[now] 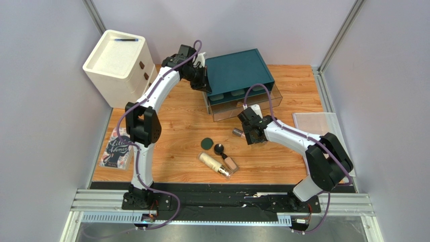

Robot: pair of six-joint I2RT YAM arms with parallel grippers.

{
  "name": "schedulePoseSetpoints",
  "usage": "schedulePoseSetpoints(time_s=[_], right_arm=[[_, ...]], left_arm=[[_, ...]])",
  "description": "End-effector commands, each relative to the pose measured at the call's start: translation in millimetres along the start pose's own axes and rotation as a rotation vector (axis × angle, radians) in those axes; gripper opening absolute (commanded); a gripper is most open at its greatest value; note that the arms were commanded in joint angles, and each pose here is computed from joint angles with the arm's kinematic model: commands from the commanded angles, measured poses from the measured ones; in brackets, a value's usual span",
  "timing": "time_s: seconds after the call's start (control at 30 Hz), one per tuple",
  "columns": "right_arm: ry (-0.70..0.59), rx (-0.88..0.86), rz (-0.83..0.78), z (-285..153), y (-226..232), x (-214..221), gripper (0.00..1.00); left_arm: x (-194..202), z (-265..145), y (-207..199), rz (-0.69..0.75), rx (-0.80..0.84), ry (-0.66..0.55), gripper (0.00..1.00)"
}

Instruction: Organize the makeup

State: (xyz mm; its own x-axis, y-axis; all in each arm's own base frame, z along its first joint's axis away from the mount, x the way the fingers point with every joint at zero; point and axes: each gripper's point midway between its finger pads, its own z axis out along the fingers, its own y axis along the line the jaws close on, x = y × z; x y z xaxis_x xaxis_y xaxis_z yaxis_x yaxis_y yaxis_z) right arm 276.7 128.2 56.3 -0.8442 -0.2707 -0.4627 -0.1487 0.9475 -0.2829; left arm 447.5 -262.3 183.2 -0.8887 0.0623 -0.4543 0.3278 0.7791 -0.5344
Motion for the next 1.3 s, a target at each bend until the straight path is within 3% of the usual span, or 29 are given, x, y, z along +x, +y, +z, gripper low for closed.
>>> schedulePoseSetpoints(time_s=[0.0,0.27,0.47,0.67,0.83,0.93,1.17,1.27], right_arm=[[-0.064,0.064,0.009,0.3,-16.4,-11.8,0.70],[-0.094,0.082,-0.034,17.8,-26.8,-12.7,0.71],[-0.124,0.015,-0.008,1.1,-22.4,-24.8,0.70],[-0.239,-0.200,0.011,-36.1,1.3,-50.2,0.68],[-0.235,-0.313,0.006,-54.5,18.8,-50.9,0.68],[-0.228,-0.297,0.002,-53.3,15.3,-47.1,0.67],[-0.181,-0.036,0.023,-22.0,-27.9,-36.7,0.70],[-0.191,-0.027,0.010,-17.1,-36.2,-36.6,0.70]], left_arm=[[12.2,-11.5,6.4,0.014,-0.045,0.030,0.02],[15.6,-7.0,8.4,0.004,-0.040,0.042,0.02],[17.1,-7.9,9.6,0.006,-0.047,0.044,0.02],[19.8,-6.5,12.4,0.004,-0.055,0.051,0.02],[19.1,-7.8,11.5,0.003,-0.056,0.046,0.02],[17.9,-9.4,10.9,0.007,-0.057,0.040,0.02],[20.4,-9.8,12.0,0.006,-0.062,0.045,0.02],[21.9,-8.8,13.2,0.009,-0.063,0.049,0.02]])
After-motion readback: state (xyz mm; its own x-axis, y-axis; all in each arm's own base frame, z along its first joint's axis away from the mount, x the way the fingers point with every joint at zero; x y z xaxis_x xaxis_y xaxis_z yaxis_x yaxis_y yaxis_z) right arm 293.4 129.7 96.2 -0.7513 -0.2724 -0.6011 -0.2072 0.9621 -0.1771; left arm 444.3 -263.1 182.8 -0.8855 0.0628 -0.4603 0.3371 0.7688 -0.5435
